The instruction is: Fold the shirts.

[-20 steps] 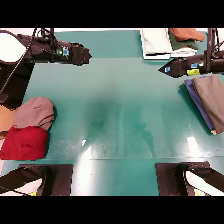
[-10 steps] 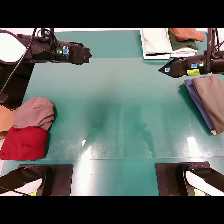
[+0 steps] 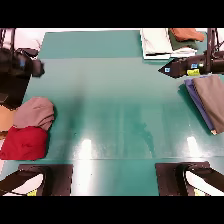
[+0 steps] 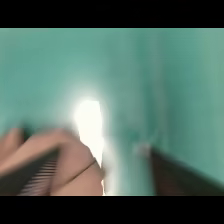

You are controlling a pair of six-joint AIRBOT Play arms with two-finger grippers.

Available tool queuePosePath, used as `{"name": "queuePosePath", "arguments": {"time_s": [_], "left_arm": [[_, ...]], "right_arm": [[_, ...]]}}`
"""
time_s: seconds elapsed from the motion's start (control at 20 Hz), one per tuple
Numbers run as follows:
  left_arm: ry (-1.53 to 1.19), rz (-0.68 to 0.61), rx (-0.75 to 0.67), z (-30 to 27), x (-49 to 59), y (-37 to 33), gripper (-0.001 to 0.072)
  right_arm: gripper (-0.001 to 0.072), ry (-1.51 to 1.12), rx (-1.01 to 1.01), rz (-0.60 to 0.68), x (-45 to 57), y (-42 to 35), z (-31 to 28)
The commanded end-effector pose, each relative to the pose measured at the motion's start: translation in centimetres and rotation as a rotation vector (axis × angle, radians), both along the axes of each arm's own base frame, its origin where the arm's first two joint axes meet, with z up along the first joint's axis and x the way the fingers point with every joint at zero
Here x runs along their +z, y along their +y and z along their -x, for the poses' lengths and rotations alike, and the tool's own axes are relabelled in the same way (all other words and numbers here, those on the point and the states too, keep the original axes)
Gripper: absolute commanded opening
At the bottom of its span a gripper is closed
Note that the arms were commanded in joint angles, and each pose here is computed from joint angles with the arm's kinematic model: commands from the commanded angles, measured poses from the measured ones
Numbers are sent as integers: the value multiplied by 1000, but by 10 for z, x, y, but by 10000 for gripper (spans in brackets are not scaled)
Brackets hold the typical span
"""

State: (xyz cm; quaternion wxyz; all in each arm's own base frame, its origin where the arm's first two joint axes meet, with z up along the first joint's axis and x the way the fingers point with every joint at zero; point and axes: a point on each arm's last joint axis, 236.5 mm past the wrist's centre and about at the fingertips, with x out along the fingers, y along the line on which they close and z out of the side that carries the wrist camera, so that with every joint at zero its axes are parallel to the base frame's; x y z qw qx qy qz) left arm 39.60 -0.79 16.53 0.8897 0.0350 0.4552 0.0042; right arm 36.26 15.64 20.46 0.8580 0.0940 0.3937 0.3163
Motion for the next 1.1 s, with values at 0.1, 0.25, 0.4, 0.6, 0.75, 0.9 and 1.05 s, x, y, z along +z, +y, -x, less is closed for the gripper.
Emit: {"name": "queuePosePath", "arguments": {"time_s": [0.1, 0.25, 0.4, 0.6, 0.75, 0.9, 1.05], "left_arm": [[224, -59, 225, 42, -121, 93, 671], [271, -55, 225, 53, -170, 96, 670], [310, -47, 228, 59, -187, 95, 669], [296, -46, 238, 53, -163, 96, 21], [55, -38, 219, 22, -64, 89, 21], [-337, -23, 90, 13, 95, 38, 21], [-573, 46, -107, 41, 201, -35, 21]], "right_arm": [[17, -4, -4, -1, 0, 0, -1], [17, -4, -4, -2, 1, 0, -1], [17, -4, -4, -2, 1, 0, -1], [17, -16, -11, -6, 3, 0, -3], [16, -146, -75, -42, 37, -5, -14], [16, -284, -95, -56, 89, -8, -13], [16, -405, -101, -62, 139, -10, -13]]}}
